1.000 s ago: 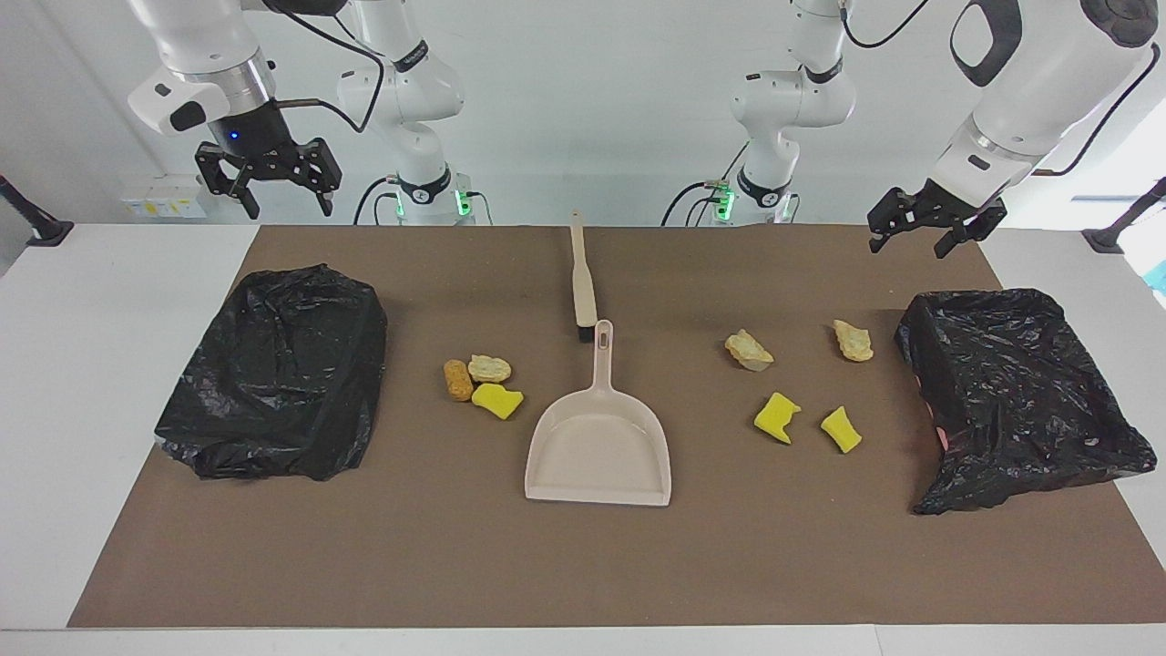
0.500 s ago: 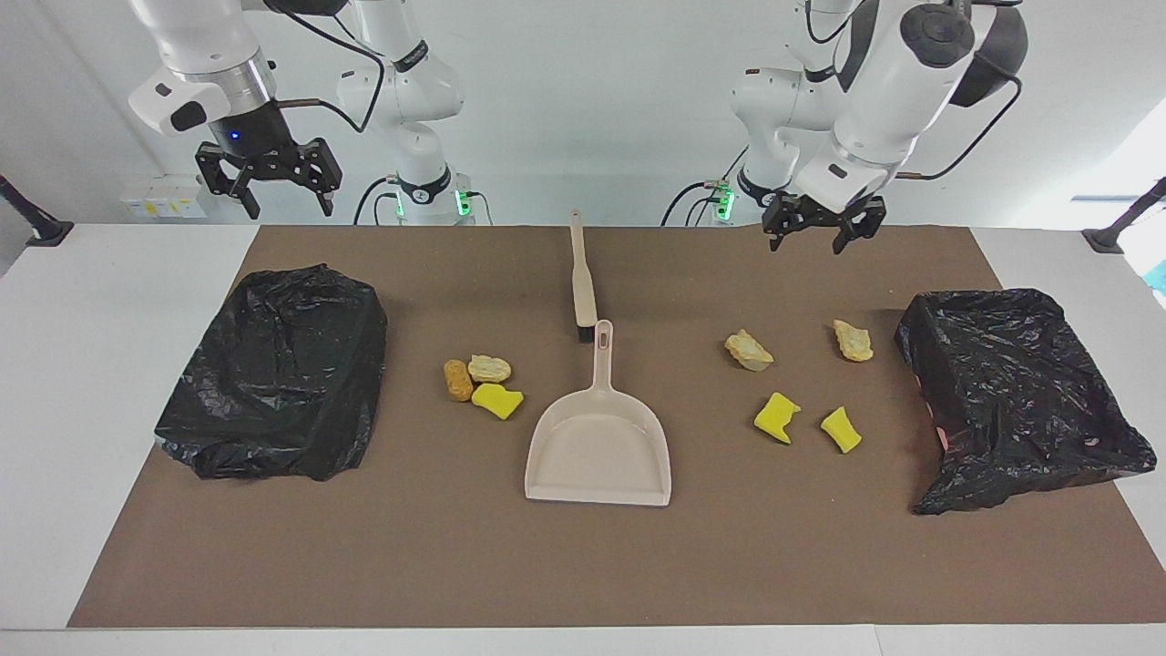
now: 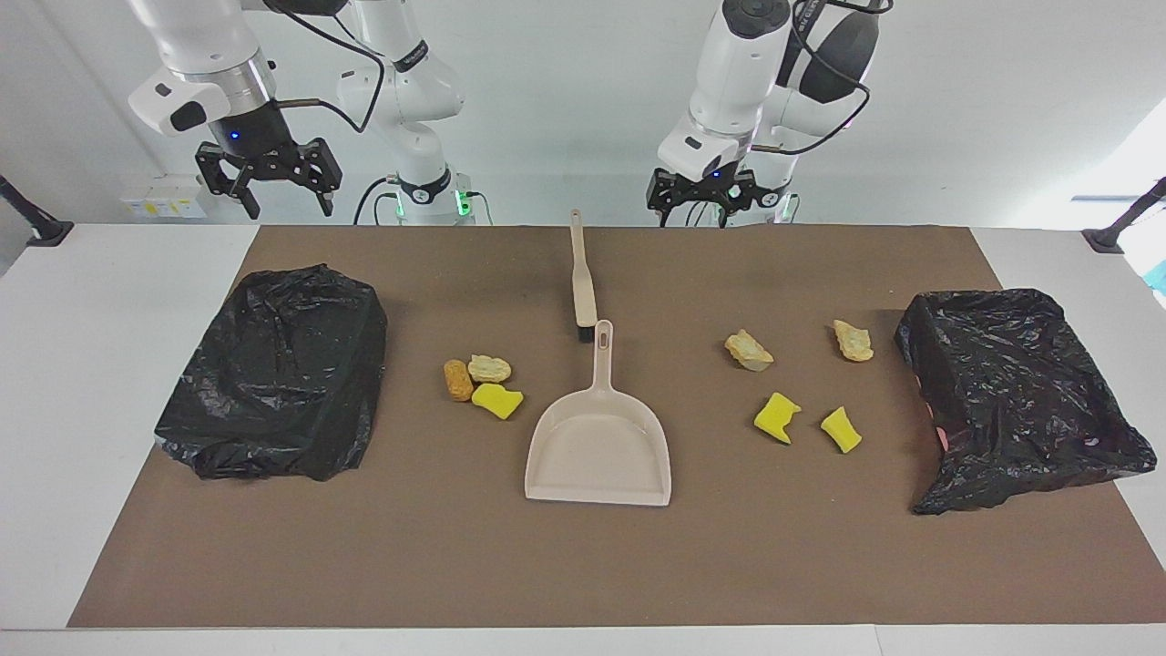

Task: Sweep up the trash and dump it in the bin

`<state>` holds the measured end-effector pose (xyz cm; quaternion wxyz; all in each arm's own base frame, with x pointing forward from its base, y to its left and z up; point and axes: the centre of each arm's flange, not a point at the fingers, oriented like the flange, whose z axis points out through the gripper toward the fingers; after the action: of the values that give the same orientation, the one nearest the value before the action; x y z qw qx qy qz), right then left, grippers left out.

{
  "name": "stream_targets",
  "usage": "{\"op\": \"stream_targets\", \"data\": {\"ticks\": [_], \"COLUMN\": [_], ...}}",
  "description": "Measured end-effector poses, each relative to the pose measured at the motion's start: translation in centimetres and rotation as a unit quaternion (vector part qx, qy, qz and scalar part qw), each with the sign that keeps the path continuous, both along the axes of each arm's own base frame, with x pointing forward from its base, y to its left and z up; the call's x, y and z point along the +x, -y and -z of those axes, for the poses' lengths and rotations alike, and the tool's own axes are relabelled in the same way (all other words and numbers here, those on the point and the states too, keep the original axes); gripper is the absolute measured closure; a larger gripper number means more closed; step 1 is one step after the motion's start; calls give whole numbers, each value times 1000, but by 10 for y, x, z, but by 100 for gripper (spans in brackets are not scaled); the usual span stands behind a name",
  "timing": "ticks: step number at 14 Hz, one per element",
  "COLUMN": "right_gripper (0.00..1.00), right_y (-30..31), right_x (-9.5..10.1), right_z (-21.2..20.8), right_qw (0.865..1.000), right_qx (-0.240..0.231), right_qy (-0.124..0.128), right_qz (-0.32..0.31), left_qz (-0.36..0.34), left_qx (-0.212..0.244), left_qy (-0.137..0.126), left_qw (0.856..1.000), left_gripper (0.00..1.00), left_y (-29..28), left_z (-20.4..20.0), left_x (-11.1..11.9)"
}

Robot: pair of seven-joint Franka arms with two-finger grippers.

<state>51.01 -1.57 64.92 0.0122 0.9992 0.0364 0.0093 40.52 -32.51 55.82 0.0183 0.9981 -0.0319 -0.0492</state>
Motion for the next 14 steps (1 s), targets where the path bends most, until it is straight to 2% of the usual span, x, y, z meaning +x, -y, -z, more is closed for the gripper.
{"op": "stream_targets", "data": {"ticks": [3,7,11,14], "right_gripper": [0,0,0,0], "right_y": [0,-1,-1,-1], "right_x": [0,0,0,0], "right_z": [0,0,0,0], "right_qw": [1000,1000,1000,1000], "right_qx": [0,0,0,0], "right_qy": [0,0,0,0], "right_qz": [0,-1,-1,-1], "left_qz": [-14,-22,-27,-20], "left_qx": [-9,-7,-12,-7], "left_qy": [9,-2,7,7], "left_qw": [1000,1000,1000,1000], "left_gripper": [0,0,0,0], "left_y": [43,67,107,132], "left_z": [24,70,135,165], "left_x": [-34,-62,-95,-122]}}
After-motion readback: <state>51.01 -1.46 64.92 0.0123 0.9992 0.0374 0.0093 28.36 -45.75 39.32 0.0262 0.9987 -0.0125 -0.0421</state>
